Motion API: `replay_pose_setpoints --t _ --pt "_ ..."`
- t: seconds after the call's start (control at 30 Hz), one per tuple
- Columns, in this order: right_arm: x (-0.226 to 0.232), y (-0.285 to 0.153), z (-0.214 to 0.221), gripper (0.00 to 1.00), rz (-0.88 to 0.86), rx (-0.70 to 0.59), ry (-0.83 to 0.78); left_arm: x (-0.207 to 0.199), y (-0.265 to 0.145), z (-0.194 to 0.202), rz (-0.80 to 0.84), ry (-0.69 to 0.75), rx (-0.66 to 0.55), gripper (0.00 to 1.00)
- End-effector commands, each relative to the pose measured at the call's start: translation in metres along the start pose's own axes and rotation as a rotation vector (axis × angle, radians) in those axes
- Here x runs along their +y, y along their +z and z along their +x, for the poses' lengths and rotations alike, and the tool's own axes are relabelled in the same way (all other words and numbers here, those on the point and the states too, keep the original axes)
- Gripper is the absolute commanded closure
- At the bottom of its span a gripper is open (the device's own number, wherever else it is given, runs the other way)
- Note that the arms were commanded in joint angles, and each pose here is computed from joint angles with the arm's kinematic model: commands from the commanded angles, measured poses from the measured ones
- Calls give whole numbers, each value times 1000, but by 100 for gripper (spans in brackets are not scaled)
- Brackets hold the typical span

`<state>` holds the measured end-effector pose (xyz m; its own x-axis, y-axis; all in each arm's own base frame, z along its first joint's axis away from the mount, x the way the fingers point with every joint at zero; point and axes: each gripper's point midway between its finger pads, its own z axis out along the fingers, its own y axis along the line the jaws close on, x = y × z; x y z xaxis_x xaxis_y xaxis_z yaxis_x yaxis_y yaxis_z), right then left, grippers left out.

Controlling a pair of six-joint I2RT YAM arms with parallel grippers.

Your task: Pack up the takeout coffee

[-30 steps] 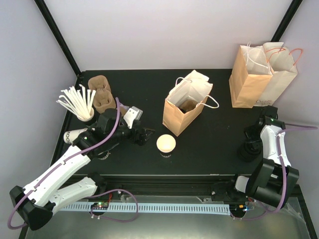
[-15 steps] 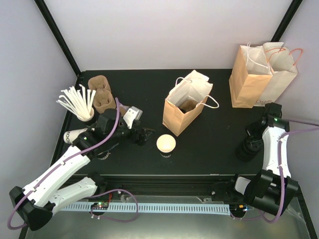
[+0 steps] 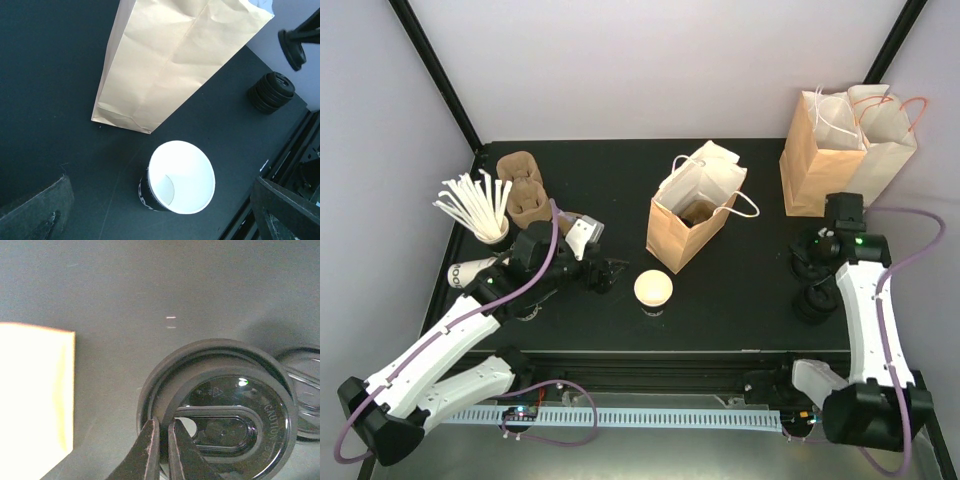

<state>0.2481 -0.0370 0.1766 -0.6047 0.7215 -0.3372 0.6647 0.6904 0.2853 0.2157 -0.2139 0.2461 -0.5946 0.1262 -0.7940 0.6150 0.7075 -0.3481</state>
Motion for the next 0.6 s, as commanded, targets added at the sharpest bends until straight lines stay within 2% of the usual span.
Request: replay_pose_setpoints --t 0.0,0.17,0.3,0.47,0.57 --pt "68 -32 22 99 -265 5 -300 6 -3 -3 -28 -24 -33 1" --pt "101 -36 103 99 -394 143 -534 12 4 8 -42 -77 -13 1" --pt "109 -36 168 99 -437 237 -687 14 16 22 -14 -132 8 1" --pt "94 -36 209 99 -397 204 -818 23 22 26 -60 -181 31 1" --pt "94 -42 227 99 -482 199 -838 28 22 25 -85 -202 25 1"
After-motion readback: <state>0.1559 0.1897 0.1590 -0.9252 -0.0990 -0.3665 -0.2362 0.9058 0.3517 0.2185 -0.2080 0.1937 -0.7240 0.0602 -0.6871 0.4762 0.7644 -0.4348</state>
